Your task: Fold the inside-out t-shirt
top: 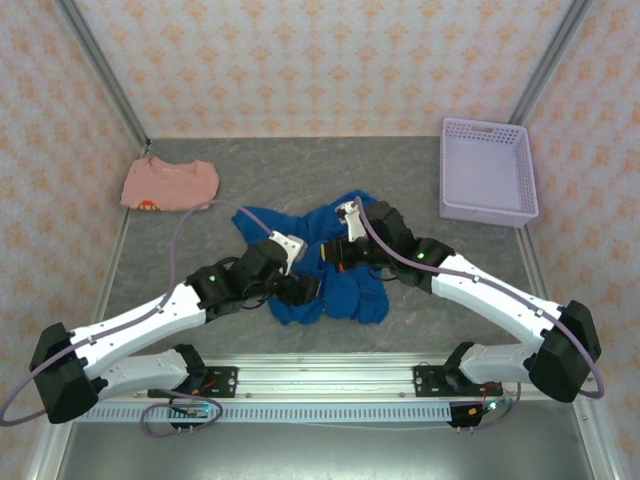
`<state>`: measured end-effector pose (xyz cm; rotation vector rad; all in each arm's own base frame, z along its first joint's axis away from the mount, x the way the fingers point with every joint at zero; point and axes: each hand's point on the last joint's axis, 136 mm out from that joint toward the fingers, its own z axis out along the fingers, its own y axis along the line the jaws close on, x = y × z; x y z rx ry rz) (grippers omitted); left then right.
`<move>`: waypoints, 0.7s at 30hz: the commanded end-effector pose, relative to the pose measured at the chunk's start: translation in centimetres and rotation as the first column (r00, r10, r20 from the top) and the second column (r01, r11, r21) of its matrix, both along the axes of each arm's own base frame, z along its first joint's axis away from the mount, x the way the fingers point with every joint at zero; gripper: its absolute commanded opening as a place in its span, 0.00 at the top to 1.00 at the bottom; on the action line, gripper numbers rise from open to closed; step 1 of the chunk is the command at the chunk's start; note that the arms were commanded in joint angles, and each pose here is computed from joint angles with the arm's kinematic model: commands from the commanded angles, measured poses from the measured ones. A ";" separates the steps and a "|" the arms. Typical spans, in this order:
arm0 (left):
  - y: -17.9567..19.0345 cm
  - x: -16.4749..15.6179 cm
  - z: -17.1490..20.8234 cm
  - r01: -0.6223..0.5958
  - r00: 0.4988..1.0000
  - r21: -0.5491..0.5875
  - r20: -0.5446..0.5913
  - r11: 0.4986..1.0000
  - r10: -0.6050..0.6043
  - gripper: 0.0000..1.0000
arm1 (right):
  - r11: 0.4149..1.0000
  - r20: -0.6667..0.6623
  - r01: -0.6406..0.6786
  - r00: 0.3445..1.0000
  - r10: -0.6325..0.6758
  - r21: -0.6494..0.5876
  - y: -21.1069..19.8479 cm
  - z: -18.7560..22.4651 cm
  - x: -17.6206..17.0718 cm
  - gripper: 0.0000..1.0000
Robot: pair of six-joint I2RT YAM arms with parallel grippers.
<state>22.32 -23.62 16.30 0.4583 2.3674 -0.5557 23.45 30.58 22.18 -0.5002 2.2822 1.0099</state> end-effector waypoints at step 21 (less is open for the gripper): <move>4.4 7.2 2.1 -0.285 0.948 0.130 0.186 0.950 0.259 0.78 | 0.998 0.068 0.017 0.997 -0.021 0.061 -1.4 2.4 -0.4 1.00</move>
